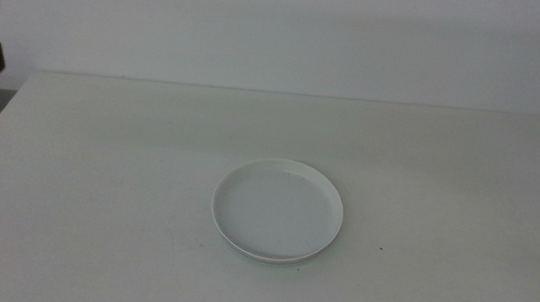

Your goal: Stack the three bowls on top of each other.

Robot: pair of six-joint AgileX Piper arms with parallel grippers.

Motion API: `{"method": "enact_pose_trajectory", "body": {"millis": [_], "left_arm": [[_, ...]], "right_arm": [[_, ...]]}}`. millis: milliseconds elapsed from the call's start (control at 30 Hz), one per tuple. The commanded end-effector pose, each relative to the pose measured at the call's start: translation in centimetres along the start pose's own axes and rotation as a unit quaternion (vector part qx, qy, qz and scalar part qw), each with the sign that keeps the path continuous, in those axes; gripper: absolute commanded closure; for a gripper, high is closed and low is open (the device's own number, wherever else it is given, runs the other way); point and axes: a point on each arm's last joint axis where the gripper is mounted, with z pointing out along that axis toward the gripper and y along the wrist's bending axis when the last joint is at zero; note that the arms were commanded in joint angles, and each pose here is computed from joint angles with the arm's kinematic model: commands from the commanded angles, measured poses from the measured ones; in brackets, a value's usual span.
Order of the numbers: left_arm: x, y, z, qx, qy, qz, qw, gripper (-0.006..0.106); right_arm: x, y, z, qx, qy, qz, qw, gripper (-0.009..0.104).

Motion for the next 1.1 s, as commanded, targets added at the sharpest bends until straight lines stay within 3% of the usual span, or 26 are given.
{"method": "enact_pose_trajectory", "body": {"millis": [0, 167, 267, 533, 700, 1067], "left_arm": [[-0.1, 0.0, -0.6, 0.003, -0.016, -0.007, 1.0, 0.007], [1.1, -0.2, -1.6, 0.021, -0.055, -0.035, 0.998, 0.007], [3.6, -0.2, -2.6, 0.033, -0.078, -0.059, 0.995, 0.007], [14.4, 0.2, -3.6, 0.03, -0.059, -0.056, 0.996, 0.007], [18.9, 0.3, -3.3, 0.031, -0.064, -0.056, 0.996, 0.007], [19.5, 0.4, -3.1, 0.025, -0.05, -0.043, 0.998, 0.007]], "right_arm": [[1.9, -0.8, 0.0, 0.051, -0.002, -0.001, 0.999, 0.007], [7.4, -0.5, -1.5, 0.116, 0.019, -0.043, 0.992, 0.007], [10.0, 0.6, -2.9, 0.122, 0.008, -0.057, 0.991, 0.007], [14.7, 2.6, -5.4, 0.15, -0.063, -0.077, 0.984, 0.007], [16.4, 2.8, -4.7, 0.145, -0.034, -0.079, 0.986, 0.007], [17.5, 3.1, -4.2, 0.138, -0.032, -0.026, 0.99, 0.007]]}}
